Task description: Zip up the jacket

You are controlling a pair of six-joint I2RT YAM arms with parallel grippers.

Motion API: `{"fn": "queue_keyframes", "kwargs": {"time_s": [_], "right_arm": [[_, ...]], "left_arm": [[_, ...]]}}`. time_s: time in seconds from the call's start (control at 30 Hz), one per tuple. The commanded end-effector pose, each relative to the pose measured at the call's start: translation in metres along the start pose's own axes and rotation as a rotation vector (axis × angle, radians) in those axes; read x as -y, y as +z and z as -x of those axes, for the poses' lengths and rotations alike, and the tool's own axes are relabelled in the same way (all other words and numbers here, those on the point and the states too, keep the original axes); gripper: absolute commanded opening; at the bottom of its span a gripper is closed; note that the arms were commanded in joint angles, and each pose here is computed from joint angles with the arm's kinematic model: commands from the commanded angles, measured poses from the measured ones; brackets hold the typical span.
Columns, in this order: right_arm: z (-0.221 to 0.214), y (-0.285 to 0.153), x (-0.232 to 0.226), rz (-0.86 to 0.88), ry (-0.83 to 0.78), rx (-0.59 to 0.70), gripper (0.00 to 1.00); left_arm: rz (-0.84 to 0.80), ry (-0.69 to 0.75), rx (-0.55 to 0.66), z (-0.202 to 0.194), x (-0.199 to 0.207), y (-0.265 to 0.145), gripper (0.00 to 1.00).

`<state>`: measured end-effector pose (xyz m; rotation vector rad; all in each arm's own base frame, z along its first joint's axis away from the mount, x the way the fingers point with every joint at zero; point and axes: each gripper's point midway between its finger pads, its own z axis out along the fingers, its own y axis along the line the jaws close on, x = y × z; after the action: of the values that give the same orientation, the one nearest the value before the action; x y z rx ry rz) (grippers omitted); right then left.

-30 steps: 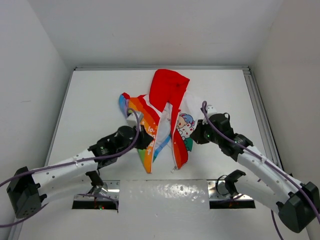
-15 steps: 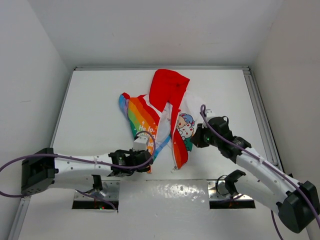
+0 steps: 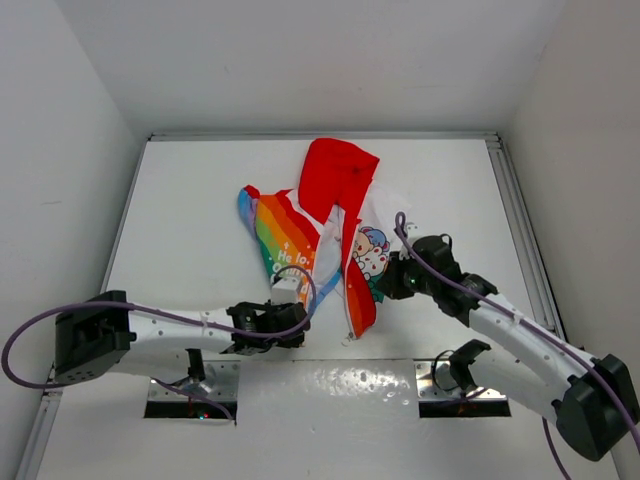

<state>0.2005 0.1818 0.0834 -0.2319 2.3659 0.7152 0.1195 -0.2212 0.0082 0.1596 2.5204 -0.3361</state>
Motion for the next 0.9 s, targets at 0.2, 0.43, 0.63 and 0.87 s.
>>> {"fn": "queue_keyframes", "kwargs": {"time_s": [0.2,0.43,0.63,0.87], "right_arm": [[0.012,0.003,-0.02,0.082,0.005,0.035,0.08],[0.028,0.007,-0.075,0.308,0.06,0.043,0.38],[0.05,0.008,-0.123,0.476,0.162,0.087,0.48],[0.067,0.001,-0.162,0.68,0.264,0.088,0.44]], "left_arm": [[0.003,-0.03,0.056,0.008,0.005,0.007,0.0],[-0.099,-0.105,0.405,0.095,0.023,-0.034,0.0],[-0.172,-0.178,0.663,0.147,0.02,-0.074,0.0],[-0.272,-0.157,0.688,0.147,0.029,-0.083,0.0]]}}
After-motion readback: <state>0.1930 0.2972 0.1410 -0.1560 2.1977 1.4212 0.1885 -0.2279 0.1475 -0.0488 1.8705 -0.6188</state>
